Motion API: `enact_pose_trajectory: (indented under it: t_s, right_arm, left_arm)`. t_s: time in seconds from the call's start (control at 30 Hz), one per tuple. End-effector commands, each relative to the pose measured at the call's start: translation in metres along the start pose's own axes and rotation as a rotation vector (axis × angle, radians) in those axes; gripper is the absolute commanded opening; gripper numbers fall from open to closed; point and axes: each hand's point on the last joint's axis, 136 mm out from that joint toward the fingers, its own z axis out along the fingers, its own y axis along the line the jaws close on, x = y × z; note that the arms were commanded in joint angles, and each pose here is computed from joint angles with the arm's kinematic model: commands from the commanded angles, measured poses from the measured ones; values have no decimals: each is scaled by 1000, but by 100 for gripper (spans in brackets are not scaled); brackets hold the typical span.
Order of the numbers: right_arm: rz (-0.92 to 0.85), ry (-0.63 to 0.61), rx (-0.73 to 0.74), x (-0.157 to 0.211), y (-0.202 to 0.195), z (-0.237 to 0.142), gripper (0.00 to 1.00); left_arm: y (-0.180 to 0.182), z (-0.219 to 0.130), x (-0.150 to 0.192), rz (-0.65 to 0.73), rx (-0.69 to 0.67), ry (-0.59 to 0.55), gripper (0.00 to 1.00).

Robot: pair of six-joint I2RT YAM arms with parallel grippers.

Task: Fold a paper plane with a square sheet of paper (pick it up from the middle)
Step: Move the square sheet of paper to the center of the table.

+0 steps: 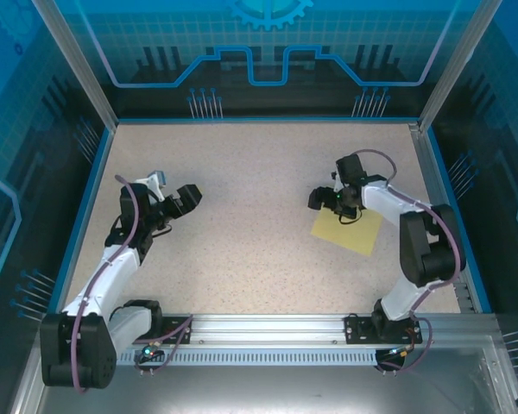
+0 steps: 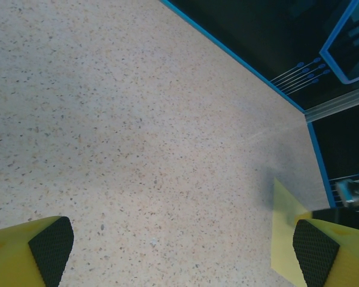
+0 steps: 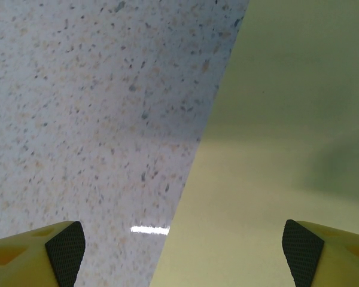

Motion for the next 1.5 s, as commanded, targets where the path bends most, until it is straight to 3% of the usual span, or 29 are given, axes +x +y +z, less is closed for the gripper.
enact_pose_trajectory:
  t_s: [0.0,0.4,0.77,0.97,1.2,1.47]
  right_arm:
    - [22,31,22,-1,0,14,90]
    - [-77,169,17,50,27,50,89]
    - [-314,291,-69,113,65,81,88]
    - [-429,322,-44,133,71,91,87]
    - [-496,254,-46,124,79,72,87]
    - [-483,28,23,77,88,27,91]
  left_arm:
    - [-5,-6,8,-6,21,22,98]
    - [-4,-4,6,-15,20,20,98]
    - [16,11,-17,9,-71,-81,99]
    - [28,19,-20,32,-103,-114,98]
    - [32,19,-24,59,-121,-137,98]
    - [35,15,-14,22,-125,-120,98]
